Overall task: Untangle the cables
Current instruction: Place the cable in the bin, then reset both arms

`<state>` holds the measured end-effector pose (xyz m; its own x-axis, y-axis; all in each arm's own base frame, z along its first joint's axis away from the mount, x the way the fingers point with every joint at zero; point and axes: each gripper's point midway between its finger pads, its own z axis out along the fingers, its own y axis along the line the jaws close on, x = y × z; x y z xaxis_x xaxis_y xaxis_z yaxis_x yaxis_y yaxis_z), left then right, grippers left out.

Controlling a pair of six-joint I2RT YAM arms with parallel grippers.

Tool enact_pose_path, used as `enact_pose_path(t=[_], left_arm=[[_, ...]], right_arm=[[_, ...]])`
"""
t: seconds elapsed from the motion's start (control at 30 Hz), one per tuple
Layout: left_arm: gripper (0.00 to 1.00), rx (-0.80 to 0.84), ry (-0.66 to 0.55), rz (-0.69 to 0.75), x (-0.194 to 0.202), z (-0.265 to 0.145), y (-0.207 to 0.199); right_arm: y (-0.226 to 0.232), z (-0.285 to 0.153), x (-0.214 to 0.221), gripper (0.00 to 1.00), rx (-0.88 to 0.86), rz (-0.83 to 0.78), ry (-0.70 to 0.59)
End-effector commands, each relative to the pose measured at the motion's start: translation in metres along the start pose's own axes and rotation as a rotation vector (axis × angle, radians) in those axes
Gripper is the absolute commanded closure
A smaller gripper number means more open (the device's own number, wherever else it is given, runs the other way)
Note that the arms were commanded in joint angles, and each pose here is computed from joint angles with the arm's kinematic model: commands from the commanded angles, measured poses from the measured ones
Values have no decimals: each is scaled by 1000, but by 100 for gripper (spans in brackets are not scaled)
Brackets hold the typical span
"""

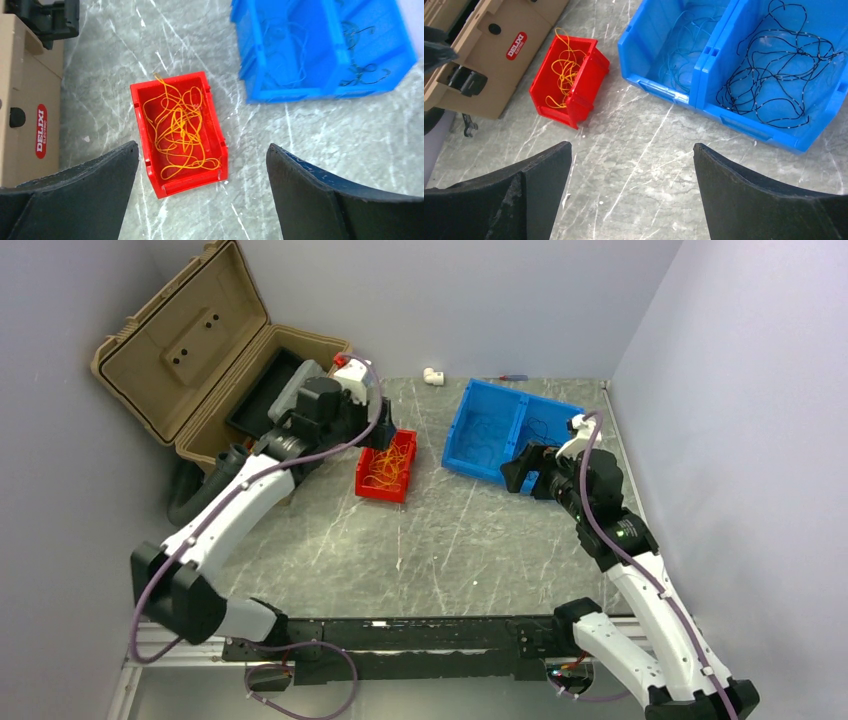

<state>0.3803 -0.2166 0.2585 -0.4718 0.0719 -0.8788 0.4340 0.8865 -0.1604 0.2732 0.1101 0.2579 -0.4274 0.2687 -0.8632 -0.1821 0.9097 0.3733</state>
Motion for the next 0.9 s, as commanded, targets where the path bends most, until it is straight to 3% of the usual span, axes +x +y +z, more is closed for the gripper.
enact_pose_path(t=[0.0, 0.23, 0.4, 0.57, 0.87], left_arm=[[1, 48, -34, -39, 5, -24, -10], [1, 29, -171, -96, 33, -67, -2], [1, -45, -131, -96, 80, -74, 17], [1, -150, -73, -93, 121, -72, 40], [0, -289, -129, -87, 152, -84, 71]], right_arm=[[5, -5, -6, 6, -28, 21, -42], [-25, -6, 8, 0, 75, 18, -128], [-49, 3, 34, 0, 112, -14, -190], [-87, 10, 55, 1, 258, 70, -270], [-106, 8, 50, 0, 341, -42, -324]])
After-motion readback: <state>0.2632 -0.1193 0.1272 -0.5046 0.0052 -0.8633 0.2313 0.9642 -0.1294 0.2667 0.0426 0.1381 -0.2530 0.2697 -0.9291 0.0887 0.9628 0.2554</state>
